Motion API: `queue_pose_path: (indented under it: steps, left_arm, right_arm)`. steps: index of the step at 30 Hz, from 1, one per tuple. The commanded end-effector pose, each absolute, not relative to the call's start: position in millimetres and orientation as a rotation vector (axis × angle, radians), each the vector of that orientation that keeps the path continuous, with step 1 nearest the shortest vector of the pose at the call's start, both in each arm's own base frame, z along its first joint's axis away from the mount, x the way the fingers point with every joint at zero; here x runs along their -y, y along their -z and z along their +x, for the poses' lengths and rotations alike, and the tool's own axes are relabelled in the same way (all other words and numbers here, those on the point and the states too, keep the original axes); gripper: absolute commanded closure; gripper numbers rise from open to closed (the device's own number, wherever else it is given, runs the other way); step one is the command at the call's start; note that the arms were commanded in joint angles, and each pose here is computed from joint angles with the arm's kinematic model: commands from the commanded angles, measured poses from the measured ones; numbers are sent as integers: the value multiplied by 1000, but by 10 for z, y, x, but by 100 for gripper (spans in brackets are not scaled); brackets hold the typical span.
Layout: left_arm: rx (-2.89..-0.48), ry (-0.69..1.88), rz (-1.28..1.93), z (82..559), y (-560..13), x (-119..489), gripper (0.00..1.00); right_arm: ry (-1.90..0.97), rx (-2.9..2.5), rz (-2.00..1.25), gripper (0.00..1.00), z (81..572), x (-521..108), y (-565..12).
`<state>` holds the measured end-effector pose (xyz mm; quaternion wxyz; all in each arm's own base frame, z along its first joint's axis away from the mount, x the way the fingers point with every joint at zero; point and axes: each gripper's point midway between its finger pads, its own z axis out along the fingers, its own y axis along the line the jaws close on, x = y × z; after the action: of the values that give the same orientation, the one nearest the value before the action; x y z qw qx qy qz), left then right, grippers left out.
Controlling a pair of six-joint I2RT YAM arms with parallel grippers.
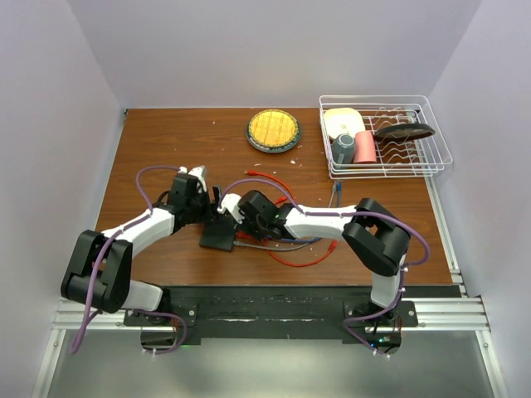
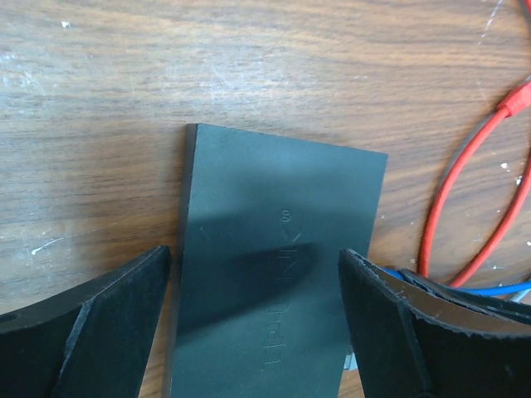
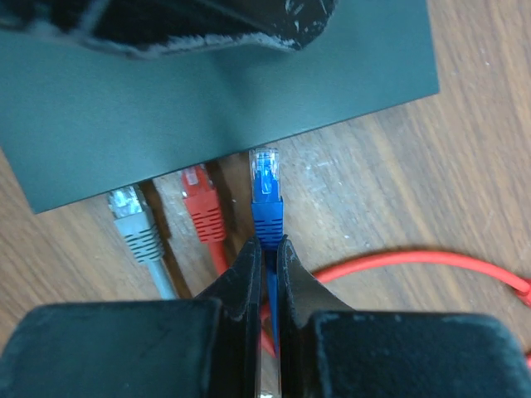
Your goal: Insert the plug into the switch port
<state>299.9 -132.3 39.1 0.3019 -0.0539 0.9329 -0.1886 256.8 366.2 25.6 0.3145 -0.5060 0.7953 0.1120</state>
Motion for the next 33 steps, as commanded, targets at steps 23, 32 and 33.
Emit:
queue_pose_path:
  steps: [23,32,33]
  left_arm:
    - [-2436,602,-138,2999,-436,1418,14]
    - [-2443,629,-134,2977,-410,1450,14]
    - [-2445,631,-135,2970,-406,1452,14]
  right_arm:
    - [-272,-2056,-1363,100,2602,-3829,-364]
    - [-288,-2040,-1381,100,2548,-3930,-381]
    - [-288,-2039,-1382,100,2543,-3936,-376]
